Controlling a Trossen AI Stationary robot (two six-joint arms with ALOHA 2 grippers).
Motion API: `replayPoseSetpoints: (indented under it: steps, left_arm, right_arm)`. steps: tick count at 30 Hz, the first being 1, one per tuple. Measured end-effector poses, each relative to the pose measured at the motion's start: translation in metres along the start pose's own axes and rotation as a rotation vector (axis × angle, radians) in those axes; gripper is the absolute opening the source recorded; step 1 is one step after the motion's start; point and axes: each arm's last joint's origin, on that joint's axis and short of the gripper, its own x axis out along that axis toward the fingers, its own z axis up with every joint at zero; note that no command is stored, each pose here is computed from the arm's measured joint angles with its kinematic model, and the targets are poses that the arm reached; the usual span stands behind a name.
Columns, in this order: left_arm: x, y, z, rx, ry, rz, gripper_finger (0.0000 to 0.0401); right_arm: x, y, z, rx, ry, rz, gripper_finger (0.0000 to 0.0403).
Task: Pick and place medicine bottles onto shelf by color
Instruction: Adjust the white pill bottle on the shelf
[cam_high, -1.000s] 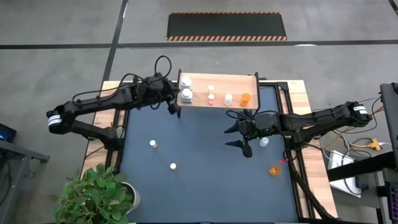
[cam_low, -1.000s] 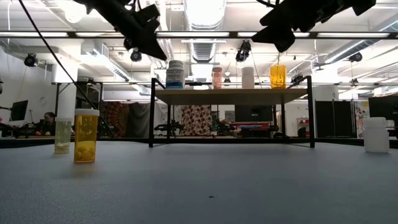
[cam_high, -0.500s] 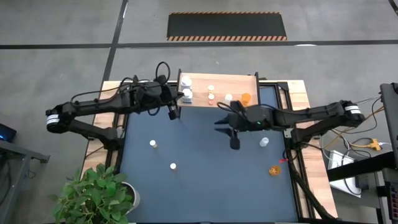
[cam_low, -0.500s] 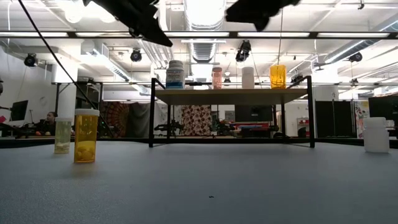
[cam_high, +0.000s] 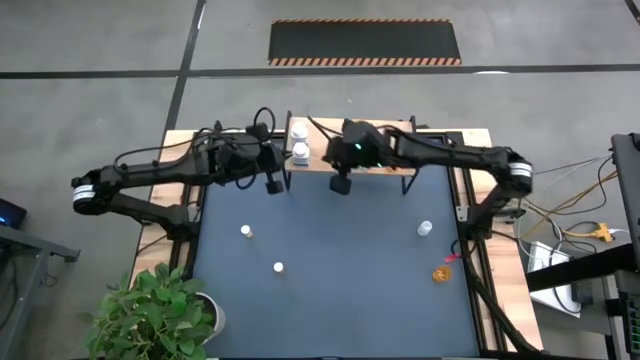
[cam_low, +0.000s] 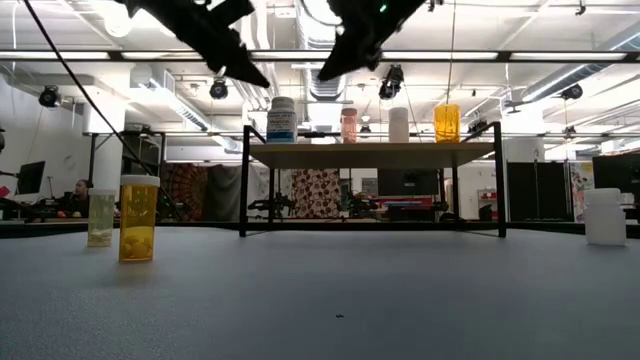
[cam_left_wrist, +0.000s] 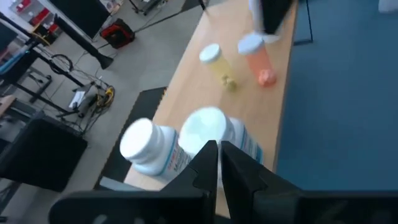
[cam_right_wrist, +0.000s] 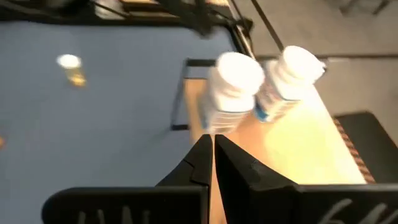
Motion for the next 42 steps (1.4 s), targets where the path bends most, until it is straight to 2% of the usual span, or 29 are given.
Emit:
replayPoseSetpoints:
  steps: [10,18,42]
  left_arm:
    - [0.002,-0.004,-0.018,0.013,0.035,0.057,0.0001]
    - [0.006,-0.003,-0.024,0.013,0.071,0.073,0.0001]
    - [0.007,-0.003,-0.024,0.006,0.072,0.074,0.0001]
  right_arm:
    - [0.044,-0.035,0.002,-0.02,0.096,-0.045,0.0009]
    - [0.061,-0.038,0.002,-0.025,0.114,-0.032,0.0009]
    - [0.07,-0.038,0.001,-0.022,0.073,-0.03,0.0009]
